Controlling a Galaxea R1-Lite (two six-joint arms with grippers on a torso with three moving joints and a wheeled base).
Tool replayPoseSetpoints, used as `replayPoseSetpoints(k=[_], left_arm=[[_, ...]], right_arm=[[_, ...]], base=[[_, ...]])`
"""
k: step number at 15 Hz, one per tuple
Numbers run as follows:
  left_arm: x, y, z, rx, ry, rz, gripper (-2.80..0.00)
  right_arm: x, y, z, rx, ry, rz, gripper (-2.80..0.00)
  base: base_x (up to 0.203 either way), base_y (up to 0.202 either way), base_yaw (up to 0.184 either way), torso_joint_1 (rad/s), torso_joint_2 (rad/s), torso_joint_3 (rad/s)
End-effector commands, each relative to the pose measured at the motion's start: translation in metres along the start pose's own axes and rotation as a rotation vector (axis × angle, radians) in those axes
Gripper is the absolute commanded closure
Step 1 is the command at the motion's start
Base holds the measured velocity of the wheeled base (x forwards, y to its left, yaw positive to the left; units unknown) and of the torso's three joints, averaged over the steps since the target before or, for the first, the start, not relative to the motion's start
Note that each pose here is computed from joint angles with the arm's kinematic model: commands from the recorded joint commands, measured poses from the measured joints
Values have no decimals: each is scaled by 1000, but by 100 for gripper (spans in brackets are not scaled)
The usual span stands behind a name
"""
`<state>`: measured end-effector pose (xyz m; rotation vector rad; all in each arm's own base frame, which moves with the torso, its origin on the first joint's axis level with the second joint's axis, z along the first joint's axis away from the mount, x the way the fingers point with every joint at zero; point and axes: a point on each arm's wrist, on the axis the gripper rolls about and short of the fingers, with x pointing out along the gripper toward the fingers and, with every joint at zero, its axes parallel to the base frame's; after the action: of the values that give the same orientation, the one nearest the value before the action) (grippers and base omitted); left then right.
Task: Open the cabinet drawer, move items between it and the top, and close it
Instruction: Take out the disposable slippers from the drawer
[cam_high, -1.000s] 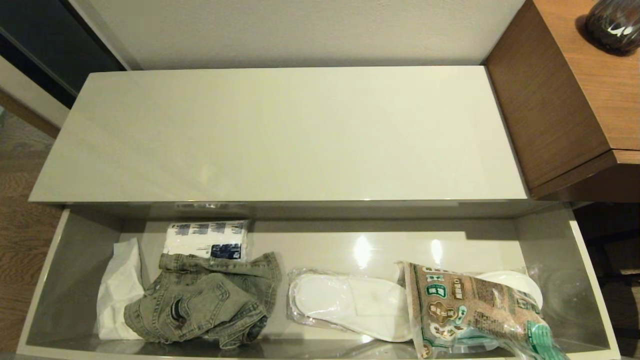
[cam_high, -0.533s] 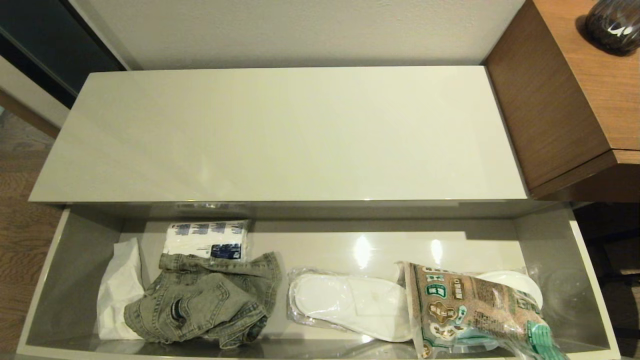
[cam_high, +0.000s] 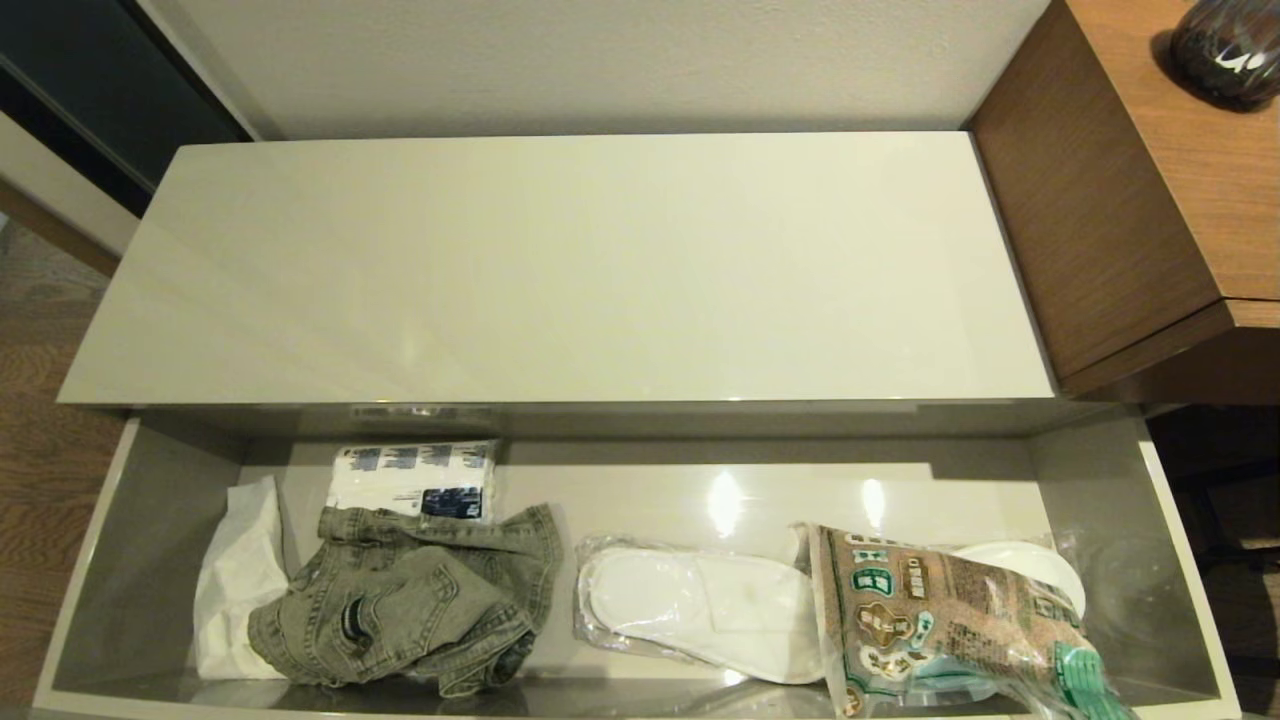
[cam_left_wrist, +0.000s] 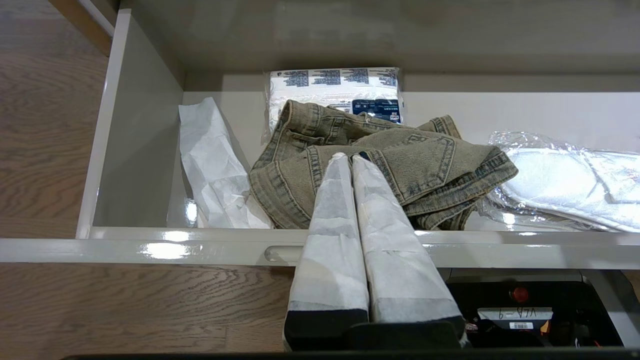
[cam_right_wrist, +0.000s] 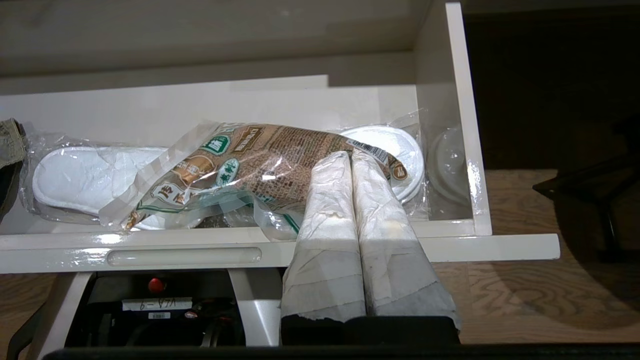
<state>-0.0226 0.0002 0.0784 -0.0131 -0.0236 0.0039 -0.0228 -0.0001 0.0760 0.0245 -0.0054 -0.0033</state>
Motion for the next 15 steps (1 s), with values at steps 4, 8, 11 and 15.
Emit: replayPoseSetpoints(k=[4,8,11,15], left_arm=[[0,0,0,-1,1,1,0],[0,0,0,-1,1,1,0],[0,0,0,-1,1,1,0],[0,0,0,-1,1,1,0]], right_arm=[[0,0,0,0,1,0,0],[0,0,0,0,1,0,0],[0,0,0,0,1,0,0],[0,0,0,-47,5,8,0]], base=[[0,0,0,0,0,0],[0,0,0,0,0,0],[0,0,0,0,0,0],[0,0,0,0,0,0]])
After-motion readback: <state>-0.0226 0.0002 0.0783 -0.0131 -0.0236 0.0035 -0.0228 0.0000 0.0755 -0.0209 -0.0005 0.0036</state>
